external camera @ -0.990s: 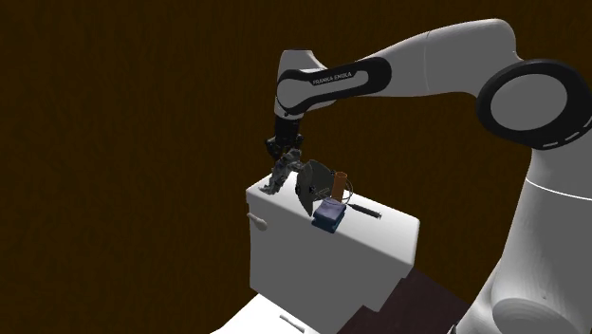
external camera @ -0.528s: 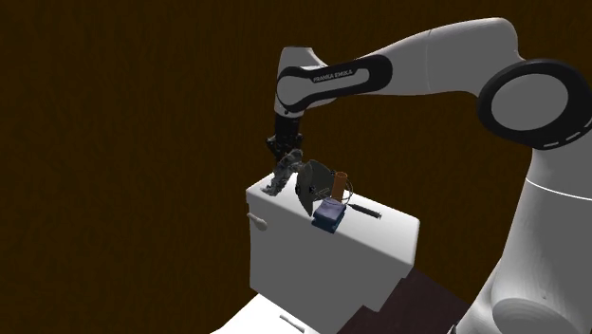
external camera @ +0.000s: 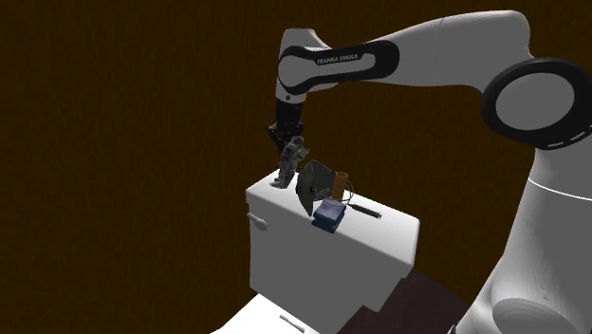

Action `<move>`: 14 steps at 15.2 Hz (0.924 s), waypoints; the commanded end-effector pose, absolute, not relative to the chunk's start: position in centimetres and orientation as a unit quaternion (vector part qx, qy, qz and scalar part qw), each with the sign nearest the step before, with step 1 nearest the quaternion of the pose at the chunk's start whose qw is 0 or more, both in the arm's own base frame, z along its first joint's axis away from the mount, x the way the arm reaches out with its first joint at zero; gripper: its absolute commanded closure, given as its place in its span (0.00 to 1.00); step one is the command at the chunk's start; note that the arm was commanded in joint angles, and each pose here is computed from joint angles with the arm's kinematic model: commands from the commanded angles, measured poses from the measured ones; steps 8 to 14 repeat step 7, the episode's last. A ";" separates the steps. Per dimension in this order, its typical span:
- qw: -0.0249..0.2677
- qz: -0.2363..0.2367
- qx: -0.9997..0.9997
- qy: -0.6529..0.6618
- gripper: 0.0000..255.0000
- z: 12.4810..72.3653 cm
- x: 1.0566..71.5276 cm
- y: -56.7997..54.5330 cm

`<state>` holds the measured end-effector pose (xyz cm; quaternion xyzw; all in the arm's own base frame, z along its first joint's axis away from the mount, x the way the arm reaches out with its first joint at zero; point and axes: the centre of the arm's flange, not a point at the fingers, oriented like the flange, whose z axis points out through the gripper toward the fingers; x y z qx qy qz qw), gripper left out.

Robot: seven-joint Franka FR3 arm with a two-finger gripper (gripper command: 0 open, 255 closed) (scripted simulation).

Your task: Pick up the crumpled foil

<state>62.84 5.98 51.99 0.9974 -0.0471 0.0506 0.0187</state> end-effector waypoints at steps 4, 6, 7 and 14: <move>0.019 0.051 0.997 -0.047 1.00 54.7 62.9 5.9; 0.019 0.051 0.997 -0.047 1.00 55.3 62.9 5.9; 0.019 0.051 0.997 -0.047 1.00 55.3 62.9 5.9; 0.019 0.051 0.997 -0.047 1.00 55.3 62.9 5.9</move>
